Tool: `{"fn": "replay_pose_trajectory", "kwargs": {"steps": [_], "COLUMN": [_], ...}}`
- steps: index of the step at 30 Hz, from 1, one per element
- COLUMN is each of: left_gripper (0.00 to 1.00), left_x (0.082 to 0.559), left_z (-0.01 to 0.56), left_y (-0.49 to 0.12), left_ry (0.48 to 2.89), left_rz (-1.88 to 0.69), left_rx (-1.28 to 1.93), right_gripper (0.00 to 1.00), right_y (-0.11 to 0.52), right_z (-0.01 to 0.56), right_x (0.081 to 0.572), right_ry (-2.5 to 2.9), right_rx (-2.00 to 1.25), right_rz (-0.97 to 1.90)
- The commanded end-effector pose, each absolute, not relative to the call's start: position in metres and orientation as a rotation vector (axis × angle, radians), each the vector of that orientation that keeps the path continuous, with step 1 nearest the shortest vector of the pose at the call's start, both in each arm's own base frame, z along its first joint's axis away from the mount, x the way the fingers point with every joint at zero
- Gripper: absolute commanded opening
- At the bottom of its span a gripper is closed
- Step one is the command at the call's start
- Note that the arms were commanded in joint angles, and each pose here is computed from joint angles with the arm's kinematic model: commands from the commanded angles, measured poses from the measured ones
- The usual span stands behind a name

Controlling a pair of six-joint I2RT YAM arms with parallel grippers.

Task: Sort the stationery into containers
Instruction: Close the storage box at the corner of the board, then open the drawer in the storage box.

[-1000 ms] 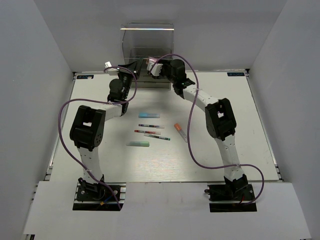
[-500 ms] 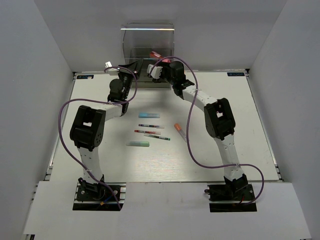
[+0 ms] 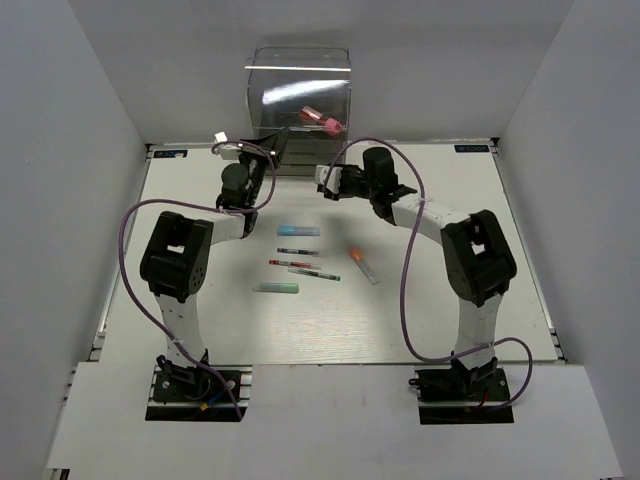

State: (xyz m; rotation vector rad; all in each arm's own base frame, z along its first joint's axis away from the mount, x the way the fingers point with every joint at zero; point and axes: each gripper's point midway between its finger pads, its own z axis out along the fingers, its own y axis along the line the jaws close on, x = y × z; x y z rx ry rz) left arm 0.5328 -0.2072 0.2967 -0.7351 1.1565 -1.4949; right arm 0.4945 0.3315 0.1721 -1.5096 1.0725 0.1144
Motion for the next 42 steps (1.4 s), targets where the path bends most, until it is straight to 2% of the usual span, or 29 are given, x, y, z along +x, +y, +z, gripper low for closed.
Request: {"fn": "replay_pose_trajectory", "kwargs": {"steps": [1, 5, 8, 9, 12, 13, 17, 21, 24, 26, 27, 30, 38, 40, 42], "left_gripper": [0.0, 0.04, 0.19, 0.29, 0.41, 0.5, 0.6, 0.62, 0.52, 0.42, 0.4, 0.38, 0.4, 0.47, 0.48], "left_x": [0.523, 0.519, 0.515, 0.516, 0.514, 0.512, 0.508, 0.502, 0.507, 0.515, 0.518, 0.534, 0.563, 0.565, 0.57], "left_z": [0.313, 0.298, 0.291, 0.283, 0.268, 0.264, 0.243, 0.224, 0.211, 0.197, 0.193, 0.18, 0.151, 0.143, 0.143], "left_y": [-0.201, -0.202, -0.207, -0.208, -0.209, -0.208, -0.208, -0.208, -0.212, -0.217, -0.219, -0.224, -0.233, -0.233, -0.231], "left_ry": [1.134, 1.176, 1.222, 1.25, 1.318, 1.335, 1.423, 1.479, 1.517, 1.543, 1.554, 1.563, 1.633, 1.655, 1.646], "left_rz": [-1.489, -1.479, -1.476, -1.463, -1.44, -1.431, -1.379, -1.347, -1.339, -1.338, -1.342, -1.325, -1.263, -1.251, -1.219], "left_rx": [-0.731, -0.747, -0.758, -0.776, -0.808, -0.818, -0.841, -0.847, -0.858, -0.861, -0.859, -0.844, -0.844, -0.857, -0.851], "right_gripper": [0.44, 0.57, 0.61, 0.62, 0.64, 0.65, 0.67, 0.68, 0.62, 0.51, 0.37, 0.25, 0.25, 0.25, 0.26], "right_y": [0.332, 0.316, 0.308, 0.306, 0.298, 0.294, 0.28, 0.265, 0.257, 0.252, 0.251, 0.247, 0.231, 0.23, 0.229], "right_z": [0.196, 0.191, 0.194, 0.205, 0.207, 0.202, 0.203, 0.196, 0.195, 0.194, 0.191, 0.193, 0.188, 0.188, 0.187], "right_x": [0.464, 0.445, 0.436, 0.432, 0.423, 0.42, 0.413, 0.407, 0.404, 0.402, 0.399, 0.394, 0.39, 0.391, 0.391], "right_ry": [1.011, 1.042, 1.079, 1.066, 1.096, 1.11, 1.169, 1.248, 1.318, 1.351, 1.386, 1.41, 1.442, 1.445, 1.449], "right_rx": [-1.485, -1.469, -1.436, -1.424, -1.398, -1.399, -1.35, -1.292, -1.24, -1.228, -1.214, -1.201, -1.172, -1.166, -1.164], "right_rz": [0.201, 0.222, 0.25, 0.248, 0.269, 0.27, 0.283, 0.301, 0.335, 0.367, 0.396, 0.437, 0.418, 0.421, 0.424]}}
